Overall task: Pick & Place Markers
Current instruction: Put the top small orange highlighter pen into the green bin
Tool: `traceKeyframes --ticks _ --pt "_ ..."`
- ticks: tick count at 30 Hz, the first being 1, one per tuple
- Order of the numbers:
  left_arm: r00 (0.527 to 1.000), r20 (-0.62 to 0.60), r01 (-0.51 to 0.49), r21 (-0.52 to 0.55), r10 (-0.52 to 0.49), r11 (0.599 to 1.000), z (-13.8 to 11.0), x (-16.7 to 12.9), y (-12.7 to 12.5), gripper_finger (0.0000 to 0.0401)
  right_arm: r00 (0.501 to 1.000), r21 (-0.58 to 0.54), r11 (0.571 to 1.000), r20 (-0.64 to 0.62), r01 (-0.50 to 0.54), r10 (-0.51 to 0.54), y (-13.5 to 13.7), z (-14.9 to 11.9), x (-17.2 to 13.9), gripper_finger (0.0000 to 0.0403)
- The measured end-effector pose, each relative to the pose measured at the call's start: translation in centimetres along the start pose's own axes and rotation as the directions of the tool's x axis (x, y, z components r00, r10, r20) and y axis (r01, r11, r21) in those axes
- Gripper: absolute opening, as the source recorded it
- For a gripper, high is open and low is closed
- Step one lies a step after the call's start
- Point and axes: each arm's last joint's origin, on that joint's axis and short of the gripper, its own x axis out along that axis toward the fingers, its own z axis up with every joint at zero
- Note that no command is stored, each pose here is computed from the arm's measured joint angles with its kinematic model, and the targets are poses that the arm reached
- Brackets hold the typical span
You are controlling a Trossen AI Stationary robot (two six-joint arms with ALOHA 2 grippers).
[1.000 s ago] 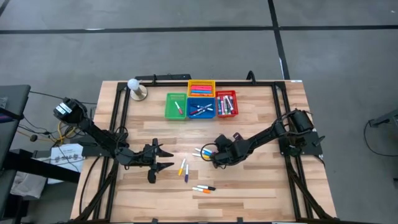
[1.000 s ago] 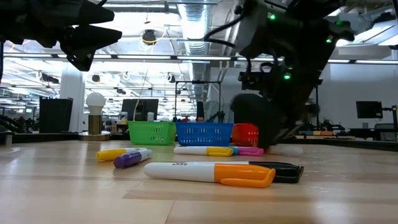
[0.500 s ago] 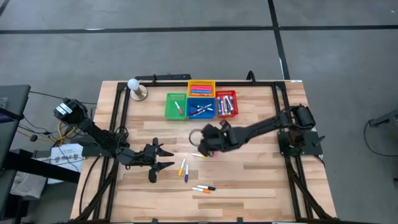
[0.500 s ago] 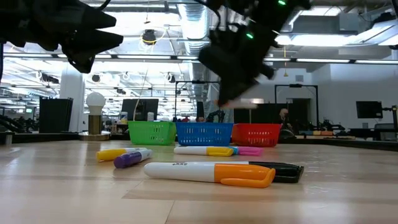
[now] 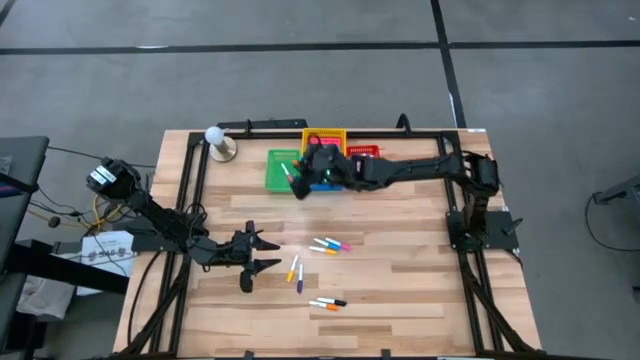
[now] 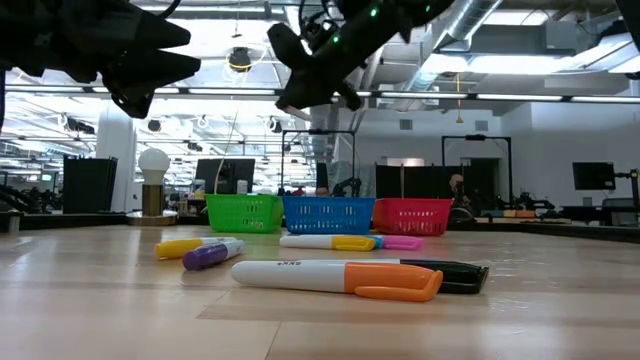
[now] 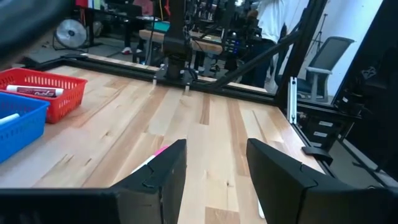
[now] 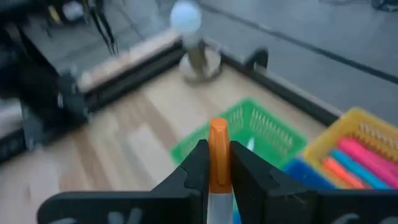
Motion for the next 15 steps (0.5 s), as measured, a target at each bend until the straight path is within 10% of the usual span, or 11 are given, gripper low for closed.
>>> traceKeyframes --ticks 15 --pt "1.000 -0.018 -0.003 0.025 0.004 1.000 -0.2 0.0 0.0 0.0168 0.992 0.046 0.991 0.008 -0.129 0.129 -2.1 -1.0 9.8 0.0046"
